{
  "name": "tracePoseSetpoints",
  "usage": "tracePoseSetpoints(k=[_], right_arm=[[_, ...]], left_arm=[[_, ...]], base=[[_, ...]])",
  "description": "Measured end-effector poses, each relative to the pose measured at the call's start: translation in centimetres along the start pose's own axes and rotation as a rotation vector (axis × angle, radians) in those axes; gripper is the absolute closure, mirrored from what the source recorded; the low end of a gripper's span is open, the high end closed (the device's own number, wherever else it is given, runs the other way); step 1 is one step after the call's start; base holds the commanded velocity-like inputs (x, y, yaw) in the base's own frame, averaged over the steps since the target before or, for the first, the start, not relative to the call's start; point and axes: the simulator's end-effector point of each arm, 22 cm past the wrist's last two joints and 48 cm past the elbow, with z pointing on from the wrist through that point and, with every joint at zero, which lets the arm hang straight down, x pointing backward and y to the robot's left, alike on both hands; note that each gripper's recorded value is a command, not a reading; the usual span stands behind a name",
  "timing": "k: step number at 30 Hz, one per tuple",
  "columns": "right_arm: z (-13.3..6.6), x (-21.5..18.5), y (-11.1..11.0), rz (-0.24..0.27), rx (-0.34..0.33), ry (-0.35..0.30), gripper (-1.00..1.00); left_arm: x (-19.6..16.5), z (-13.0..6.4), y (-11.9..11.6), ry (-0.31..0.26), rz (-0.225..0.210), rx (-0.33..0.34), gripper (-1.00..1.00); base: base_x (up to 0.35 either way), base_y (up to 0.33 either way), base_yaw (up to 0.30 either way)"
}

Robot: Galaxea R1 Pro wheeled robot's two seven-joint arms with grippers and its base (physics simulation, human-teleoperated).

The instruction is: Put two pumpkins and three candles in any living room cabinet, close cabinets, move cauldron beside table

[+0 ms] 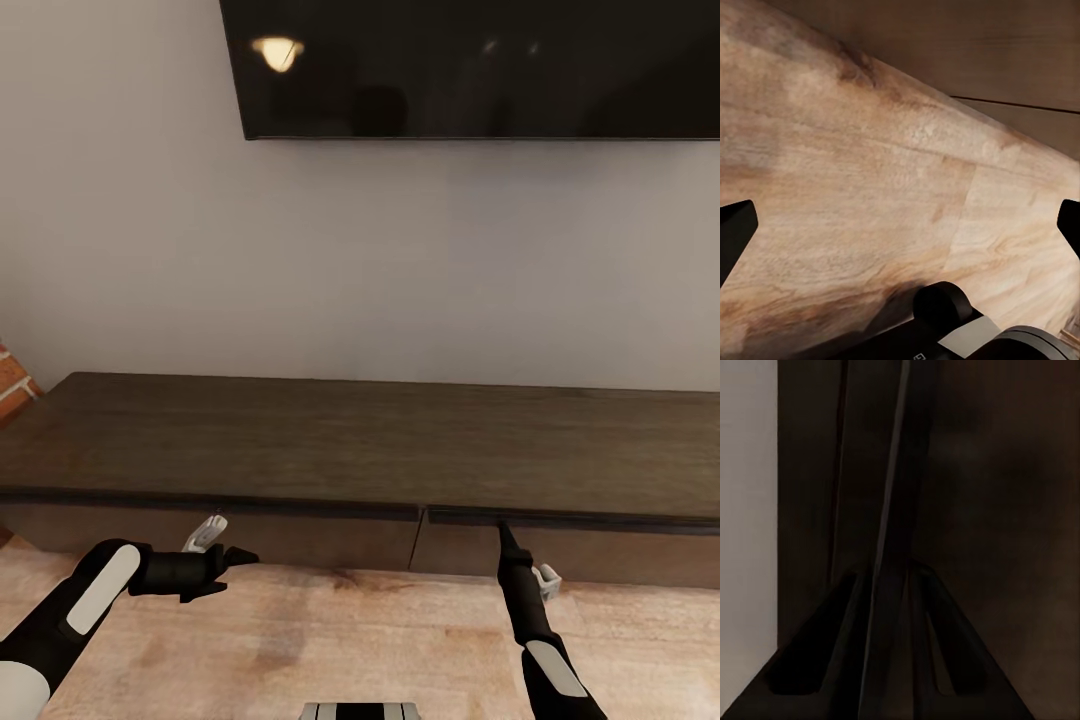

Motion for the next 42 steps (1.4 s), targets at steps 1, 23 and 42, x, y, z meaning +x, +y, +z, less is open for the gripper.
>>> tracePoseSetpoints(k=[1, 23, 42], right_arm=[[0.0, 0.0, 0.01, -0.001, 0.0, 0.0, 1.0], [0.11, -0.01, 0.01, -0.001, 0.004, -0.001, 1.0], [0.19, 0.32, 0.07, -0.006, 0.005, 0.009, 1.0]], left_arm=[[0.0, 0.0, 0.0, 0.0, 0.0, 0.0, -1.0], [0.04, 0.03, 0.0, 0.001, 0.001, 0.0, -1.0], [0.04, 0.03, 0.0, 0.001, 0.001, -0.001, -1.0]], base=[[0.0, 0.0, 0.0], [-0.015, 0.0, 0.0], [-0.191, 0.0, 0.0]])
